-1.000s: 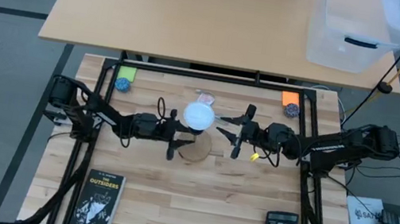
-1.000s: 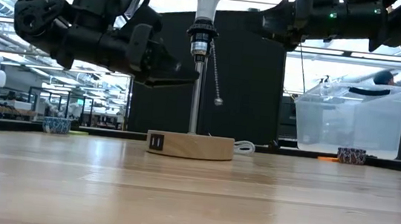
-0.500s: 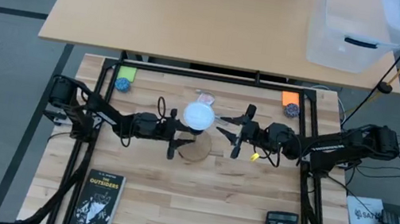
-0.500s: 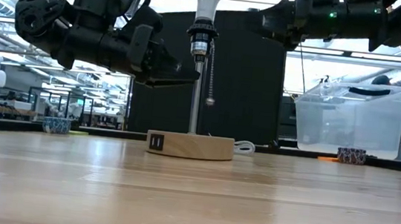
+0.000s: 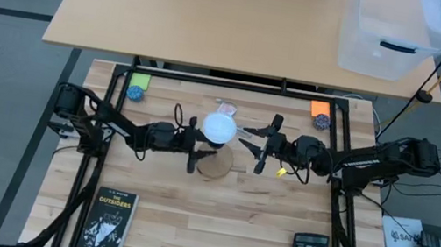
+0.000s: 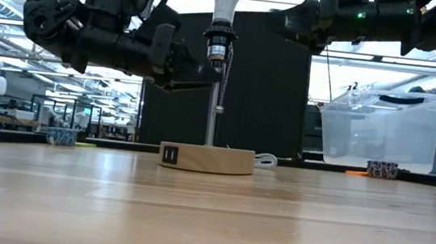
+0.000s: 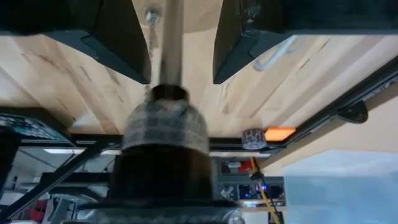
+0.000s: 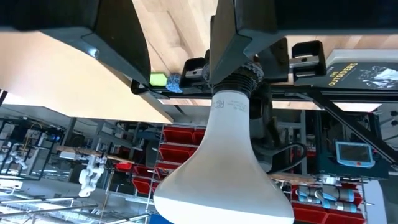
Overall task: Screw lightbulb
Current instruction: Remove the lightbulb from the lamp
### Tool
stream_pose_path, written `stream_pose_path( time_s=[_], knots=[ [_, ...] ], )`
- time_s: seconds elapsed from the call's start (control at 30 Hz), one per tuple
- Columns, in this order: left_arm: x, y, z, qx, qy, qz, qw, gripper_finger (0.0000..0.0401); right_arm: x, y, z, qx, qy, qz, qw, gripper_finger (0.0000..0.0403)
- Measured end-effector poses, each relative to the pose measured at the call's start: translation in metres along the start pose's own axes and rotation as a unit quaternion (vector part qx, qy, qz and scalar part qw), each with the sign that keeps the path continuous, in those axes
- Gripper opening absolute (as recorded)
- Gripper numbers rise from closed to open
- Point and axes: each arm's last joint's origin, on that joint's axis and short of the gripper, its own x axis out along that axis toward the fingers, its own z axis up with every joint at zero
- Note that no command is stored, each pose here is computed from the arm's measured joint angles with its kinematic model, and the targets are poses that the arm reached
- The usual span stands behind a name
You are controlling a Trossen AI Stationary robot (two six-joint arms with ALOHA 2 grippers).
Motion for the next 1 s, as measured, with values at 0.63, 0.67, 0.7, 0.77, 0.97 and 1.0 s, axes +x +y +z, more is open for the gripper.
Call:
stream_pose_path(
  time_s=[0.63,0.67,0.7,0.77,0.97,1.0],
  knots=[
    [0.0005,0.0074,-0.0023,-0.015,0.012,0.011,1.0,0.0081,0.0,-0.0001,0.0,0.001,0.0,0.0,1.0,0.0157],
    [0.0005,0.0076,-0.0024,-0.017,0.013,0.011,1.0,0.0073,0.0,-0.0001,0.0,0.001,0.0,0.0,1.0,0.0157],
    [0.0006,0.0077,-0.0024,-0.017,0.013,0.01,1.0,0.0066,0.0,0.0,0.0001,0.001,0.0,0.0,1.0,0.0157],
    [0.0006,0.0076,-0.0025,-0.018,0.014,0.009,1.0,0.0055,0.0,0.0,0.0001,0.002,0.0,0.0,1.0,0.0157],
    [0.0005,0.0078,-0.0025,-0.018,0.014,0.01,1.0,0.0047,-0.0005,0.002,0.0003,0.002,0.0,0.004,1.0,0.0157],
    [0.0005,0.0078,-0.0026,-0.017,0.015,0.01,1.0,0.0047,-0.0006,0.0026,0.0003,0.002,0.0,0.005,1.0,0.0157]
  ],
)
